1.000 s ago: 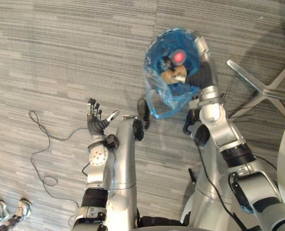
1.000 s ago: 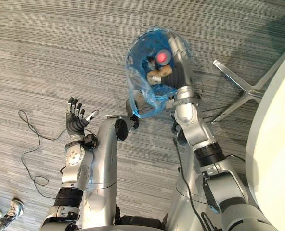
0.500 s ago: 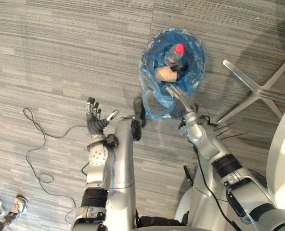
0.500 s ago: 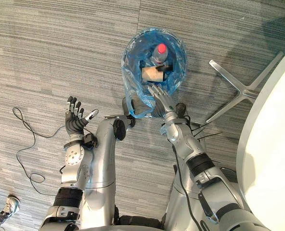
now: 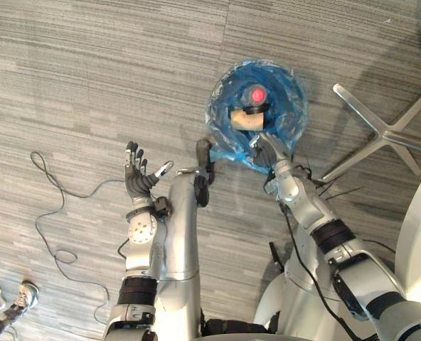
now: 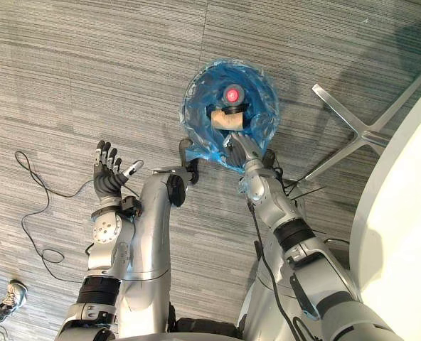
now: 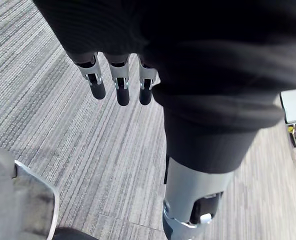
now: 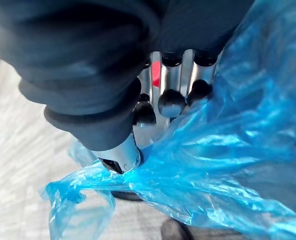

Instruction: Gather rubbish on tea table into small bin, then transfer packed bag to large trash can.

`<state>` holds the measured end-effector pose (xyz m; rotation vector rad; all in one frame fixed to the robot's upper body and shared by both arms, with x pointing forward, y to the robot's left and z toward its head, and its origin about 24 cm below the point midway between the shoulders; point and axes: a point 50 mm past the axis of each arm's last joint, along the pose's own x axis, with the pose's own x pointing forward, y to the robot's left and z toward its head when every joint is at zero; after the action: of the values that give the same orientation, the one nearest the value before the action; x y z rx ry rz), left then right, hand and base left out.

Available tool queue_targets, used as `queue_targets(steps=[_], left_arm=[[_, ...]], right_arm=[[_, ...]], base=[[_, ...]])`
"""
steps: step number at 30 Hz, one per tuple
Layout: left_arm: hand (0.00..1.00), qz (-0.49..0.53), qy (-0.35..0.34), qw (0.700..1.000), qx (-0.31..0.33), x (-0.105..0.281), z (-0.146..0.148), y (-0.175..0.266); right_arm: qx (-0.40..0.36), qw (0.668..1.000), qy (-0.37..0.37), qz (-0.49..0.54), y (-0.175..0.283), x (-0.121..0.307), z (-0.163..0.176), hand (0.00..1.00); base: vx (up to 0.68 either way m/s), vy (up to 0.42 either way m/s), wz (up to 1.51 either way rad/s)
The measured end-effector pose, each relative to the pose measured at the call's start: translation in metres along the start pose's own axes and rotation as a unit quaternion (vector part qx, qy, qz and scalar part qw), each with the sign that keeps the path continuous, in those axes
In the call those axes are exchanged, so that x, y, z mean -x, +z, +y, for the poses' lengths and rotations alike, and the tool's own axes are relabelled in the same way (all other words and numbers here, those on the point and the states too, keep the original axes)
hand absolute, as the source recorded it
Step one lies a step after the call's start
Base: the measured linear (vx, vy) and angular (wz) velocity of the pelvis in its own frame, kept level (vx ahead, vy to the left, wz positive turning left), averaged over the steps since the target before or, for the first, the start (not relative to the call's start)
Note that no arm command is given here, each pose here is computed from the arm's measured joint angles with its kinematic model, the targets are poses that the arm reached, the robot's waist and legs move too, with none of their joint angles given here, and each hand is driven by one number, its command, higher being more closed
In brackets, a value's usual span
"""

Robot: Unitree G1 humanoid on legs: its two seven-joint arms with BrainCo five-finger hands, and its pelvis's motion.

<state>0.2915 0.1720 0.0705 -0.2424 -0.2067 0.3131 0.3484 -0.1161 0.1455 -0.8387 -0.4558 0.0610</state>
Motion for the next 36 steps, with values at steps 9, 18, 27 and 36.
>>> queue_targets(steps=[9,18,27,36], left_arm=[[0.00,0.048,-0.025,0.998,-0.029,0.015,-0.001,-0.020],[0.00,0.196,-0.013,0.975,-0.108,0.071,0.050,-0.079],[0.00,0.253,-0.049,0.949,-0.183,0.090,0.069,-0.099],[0.00,0.272,-0.058,0.938,-0.207,0.095,0.073,-0.108]], right_arm=[[-0.219,0.975,-0.040,0.025,0.012,0.040,0.018,1.00],[-0.391,0.919,-0.008,0.052,0.016,0.076,0.050,1.00],[-0.258,0.956,0.081,0.110,-0.016,0.094,0.081,0.00],[-0.073,0.980,0.132,0.131,-0.050,0.092,0.087,0.00]], base=[[-0.02,-0.023,0.13],[0.12,0.014,-0.09],[0.07,0.039,-0.10],[-0.07,0.015,0.00]])
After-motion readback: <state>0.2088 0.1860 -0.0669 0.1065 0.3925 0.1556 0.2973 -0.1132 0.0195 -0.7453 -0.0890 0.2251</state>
